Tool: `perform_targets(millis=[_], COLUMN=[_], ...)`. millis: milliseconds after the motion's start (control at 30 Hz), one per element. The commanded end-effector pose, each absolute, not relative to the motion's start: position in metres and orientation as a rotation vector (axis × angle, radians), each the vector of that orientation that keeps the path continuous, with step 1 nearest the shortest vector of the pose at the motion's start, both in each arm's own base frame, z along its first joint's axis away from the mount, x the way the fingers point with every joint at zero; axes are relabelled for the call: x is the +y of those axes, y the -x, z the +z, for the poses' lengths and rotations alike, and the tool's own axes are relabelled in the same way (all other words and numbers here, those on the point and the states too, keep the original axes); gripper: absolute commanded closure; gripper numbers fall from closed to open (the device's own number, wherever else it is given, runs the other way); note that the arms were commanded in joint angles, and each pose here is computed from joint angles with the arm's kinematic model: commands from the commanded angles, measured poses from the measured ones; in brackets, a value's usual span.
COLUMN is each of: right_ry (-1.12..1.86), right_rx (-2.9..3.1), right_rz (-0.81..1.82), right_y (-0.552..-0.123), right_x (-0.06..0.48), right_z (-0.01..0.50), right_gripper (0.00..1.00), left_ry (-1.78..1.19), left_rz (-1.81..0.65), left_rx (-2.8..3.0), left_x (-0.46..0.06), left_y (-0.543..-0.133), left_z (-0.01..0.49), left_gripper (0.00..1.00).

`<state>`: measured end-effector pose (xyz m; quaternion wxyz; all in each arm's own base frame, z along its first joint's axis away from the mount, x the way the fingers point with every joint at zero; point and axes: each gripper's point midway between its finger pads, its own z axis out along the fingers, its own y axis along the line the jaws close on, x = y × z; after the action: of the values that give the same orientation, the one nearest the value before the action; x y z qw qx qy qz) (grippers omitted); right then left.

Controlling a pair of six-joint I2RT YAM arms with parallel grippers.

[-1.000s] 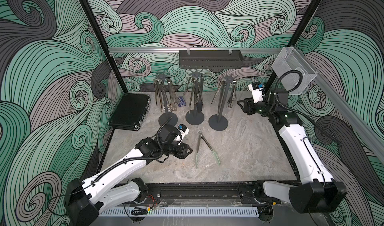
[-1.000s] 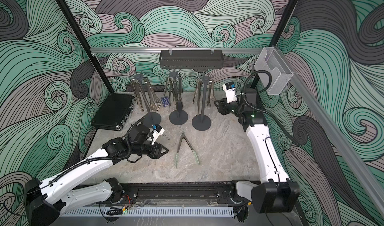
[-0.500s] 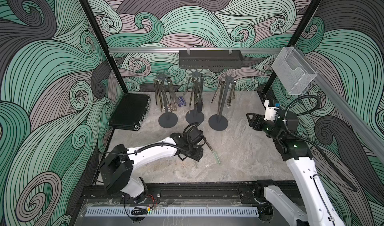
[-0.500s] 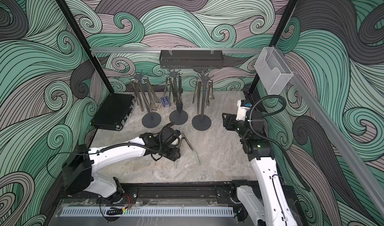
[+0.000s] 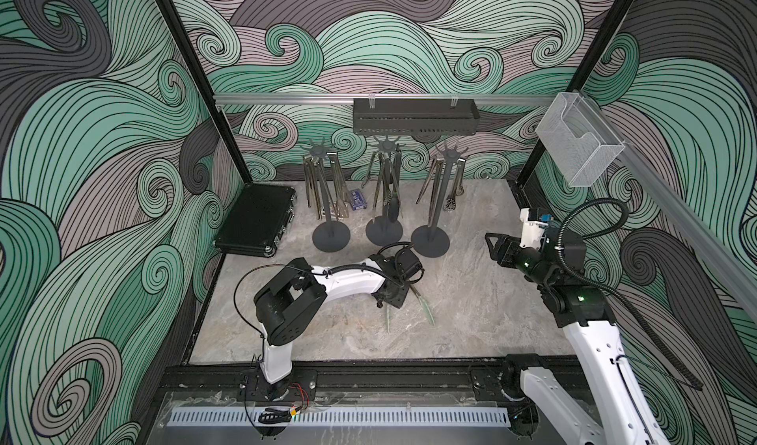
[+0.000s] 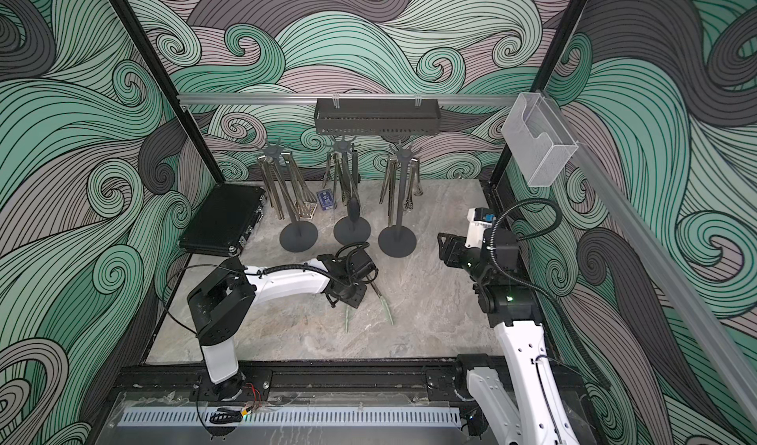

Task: Hang food tongs on kitchen utensil racks
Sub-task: Pick up the food tongs from the center of the board.

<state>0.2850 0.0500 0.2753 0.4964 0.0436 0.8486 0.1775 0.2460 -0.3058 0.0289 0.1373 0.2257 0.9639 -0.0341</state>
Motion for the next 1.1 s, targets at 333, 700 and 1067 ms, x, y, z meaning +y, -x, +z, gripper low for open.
perform_targets(millis=[333, 700, 1067], right_ry=[-0.09, -0.084, -0.105], right_rx=[2.059, 2.049, 2.028], right_rz=[0.426, 0.413, 0.388], right_y=[-0.289, -0.286, -0.281], right_x=[0.051, 0.05, 0.045], right_z=[0.274, 0.278, 0.286], right_gripper=[0.38, 0.38, 0.38], left_ry=[-0.688, -0.651, -0.707], left_rz=[0.026, 0.031, -0.101], left_rx=[2.837, 2.795, 2.536], left_x=[-0.299, -0.287, -0.284], left_y=[-0.247, -0.243, -0.22], left_z=[0.008, 0.032, 0.143], left_gripper=[0.73, 1.0, 1.0])
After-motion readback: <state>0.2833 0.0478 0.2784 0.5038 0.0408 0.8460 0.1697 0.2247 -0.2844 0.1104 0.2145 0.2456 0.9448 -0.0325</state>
